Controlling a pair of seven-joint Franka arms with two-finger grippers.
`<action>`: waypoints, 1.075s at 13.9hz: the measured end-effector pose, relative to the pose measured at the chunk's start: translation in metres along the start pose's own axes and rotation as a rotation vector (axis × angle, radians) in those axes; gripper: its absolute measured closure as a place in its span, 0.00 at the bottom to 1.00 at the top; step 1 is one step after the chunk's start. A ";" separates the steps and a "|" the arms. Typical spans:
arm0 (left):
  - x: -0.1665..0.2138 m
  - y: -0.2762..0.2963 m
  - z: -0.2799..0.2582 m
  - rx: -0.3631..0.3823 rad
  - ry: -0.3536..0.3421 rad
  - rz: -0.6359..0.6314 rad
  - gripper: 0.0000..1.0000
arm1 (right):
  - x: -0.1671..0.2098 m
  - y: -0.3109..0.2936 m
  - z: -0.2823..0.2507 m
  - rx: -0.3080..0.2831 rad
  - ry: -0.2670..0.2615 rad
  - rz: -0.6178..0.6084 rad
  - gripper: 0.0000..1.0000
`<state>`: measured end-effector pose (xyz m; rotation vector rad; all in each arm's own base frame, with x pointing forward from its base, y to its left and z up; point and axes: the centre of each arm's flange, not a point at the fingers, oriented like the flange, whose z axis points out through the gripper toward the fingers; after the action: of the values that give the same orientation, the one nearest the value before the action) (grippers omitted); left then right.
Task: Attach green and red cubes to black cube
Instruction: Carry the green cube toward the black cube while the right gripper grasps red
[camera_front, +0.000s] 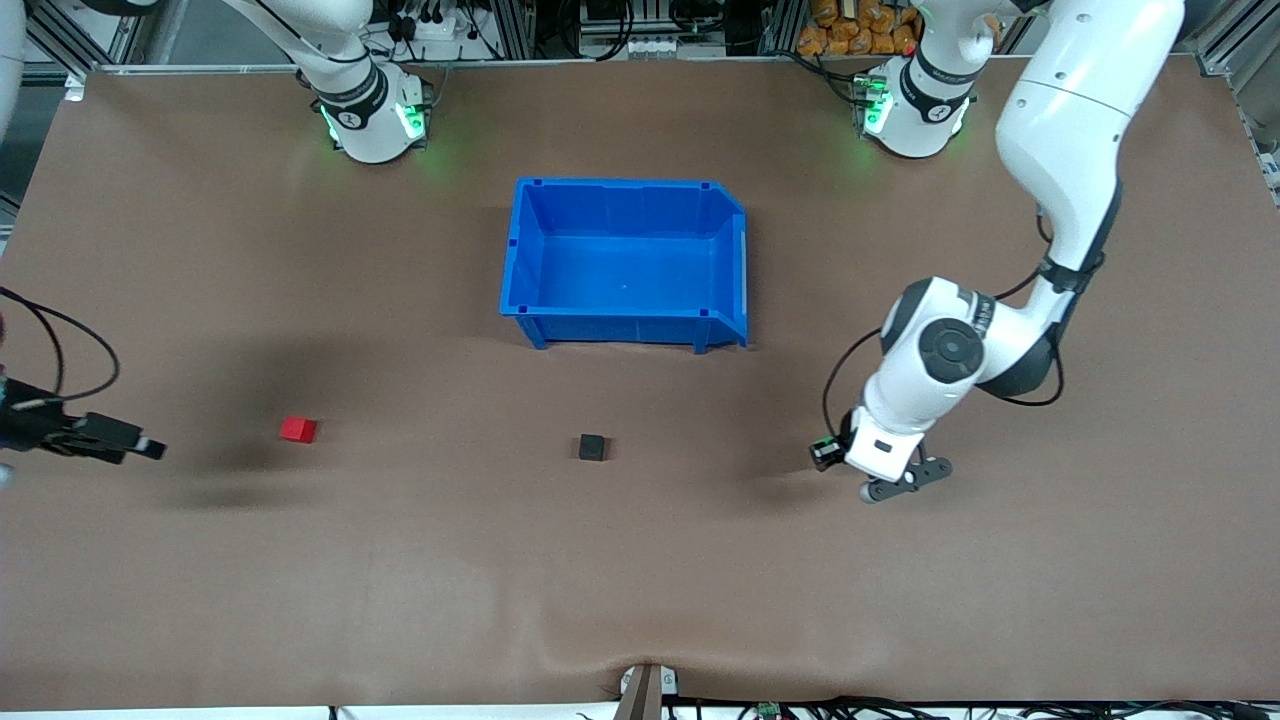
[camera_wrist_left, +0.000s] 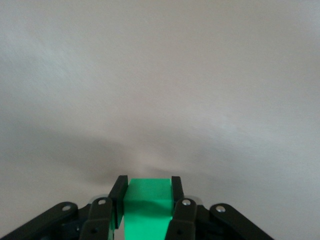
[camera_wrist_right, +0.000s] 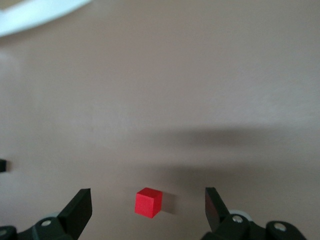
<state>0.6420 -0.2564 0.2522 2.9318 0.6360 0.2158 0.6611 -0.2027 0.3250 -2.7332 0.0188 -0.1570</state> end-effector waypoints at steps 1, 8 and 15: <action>-0.009 0.012 -0.002 -0.008 0.001 -0.067 0.60 | 0.002 -0.011 0.016 -0.033 -0.047 -0.026 0.00; -0.061 0.103 0.005 -0.030 -0.062 -0.514 0.60 | -0.008 -0.096 0.098 -0.358 -0.257 0.109 0.00; -0.100 0.162 0.045 -0.057 -0.116 -0.771 0.60 | -0.039 -0.086 0.150 -0.389 -0.179 0.214 0.00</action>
<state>0.6245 -0.4491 0.2227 2.3916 1.6142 -0.0236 0.6382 -0.0634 0.2181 -3.0942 0.3213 0.1697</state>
